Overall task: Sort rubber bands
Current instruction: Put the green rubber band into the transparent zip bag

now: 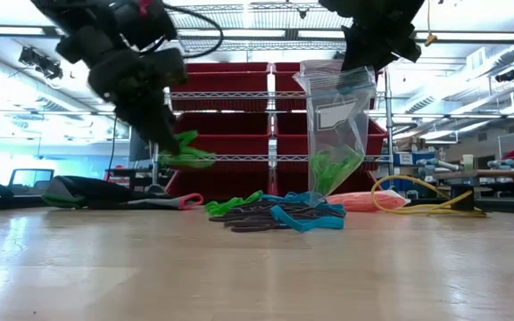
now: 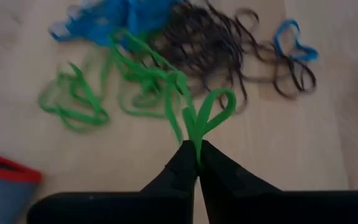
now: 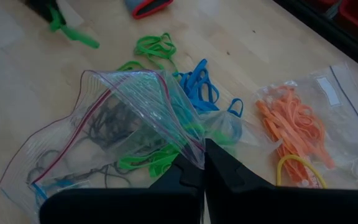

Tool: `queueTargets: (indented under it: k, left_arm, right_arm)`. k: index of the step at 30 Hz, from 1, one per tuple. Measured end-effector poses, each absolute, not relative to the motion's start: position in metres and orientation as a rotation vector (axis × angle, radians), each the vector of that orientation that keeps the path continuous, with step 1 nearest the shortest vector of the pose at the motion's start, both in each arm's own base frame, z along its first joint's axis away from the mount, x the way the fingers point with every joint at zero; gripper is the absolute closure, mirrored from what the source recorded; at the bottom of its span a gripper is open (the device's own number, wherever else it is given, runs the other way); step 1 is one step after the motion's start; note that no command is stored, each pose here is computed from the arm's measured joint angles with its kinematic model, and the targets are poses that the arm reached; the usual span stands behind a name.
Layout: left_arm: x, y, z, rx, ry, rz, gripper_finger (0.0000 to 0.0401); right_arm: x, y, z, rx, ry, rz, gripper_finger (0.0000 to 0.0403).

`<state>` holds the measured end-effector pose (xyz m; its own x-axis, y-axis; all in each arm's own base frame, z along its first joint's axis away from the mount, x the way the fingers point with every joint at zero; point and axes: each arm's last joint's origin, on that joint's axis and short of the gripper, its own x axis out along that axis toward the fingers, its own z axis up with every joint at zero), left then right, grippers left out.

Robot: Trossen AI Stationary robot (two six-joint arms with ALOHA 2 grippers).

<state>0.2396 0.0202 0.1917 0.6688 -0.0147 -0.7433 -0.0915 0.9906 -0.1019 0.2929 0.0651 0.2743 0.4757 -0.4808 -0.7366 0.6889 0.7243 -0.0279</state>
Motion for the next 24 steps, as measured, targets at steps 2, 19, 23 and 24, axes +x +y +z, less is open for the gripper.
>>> queueTargets:
  k: [2,19,23,24]
  left_arm:
    - [0.240,0.018,0.188,-0.144,0.822,0.041,0.0371]
    - [0.243,0.018,0.146,-0.248,0.814,0.081,0.0362]
    - [0.243,0.017,0.131,-0.277,0.832,0.073,0.0351]
    - [0.244,0.017,0.129,-0.282,0.830,0.071,0.0346]
  right_arm:
    - [0.293,0.065,0.274,0.289,0.798,-0.727,0.0403]
    - [0.293,0.065,0.274,0.290,0.795,-0.727,0.0403]
    - [0.293,0.065,0.274,0.287,0.794,-0.725,0.0403]
    - [0.294,0.065,0.274,0.288,0.793,-0.723,0.0403]
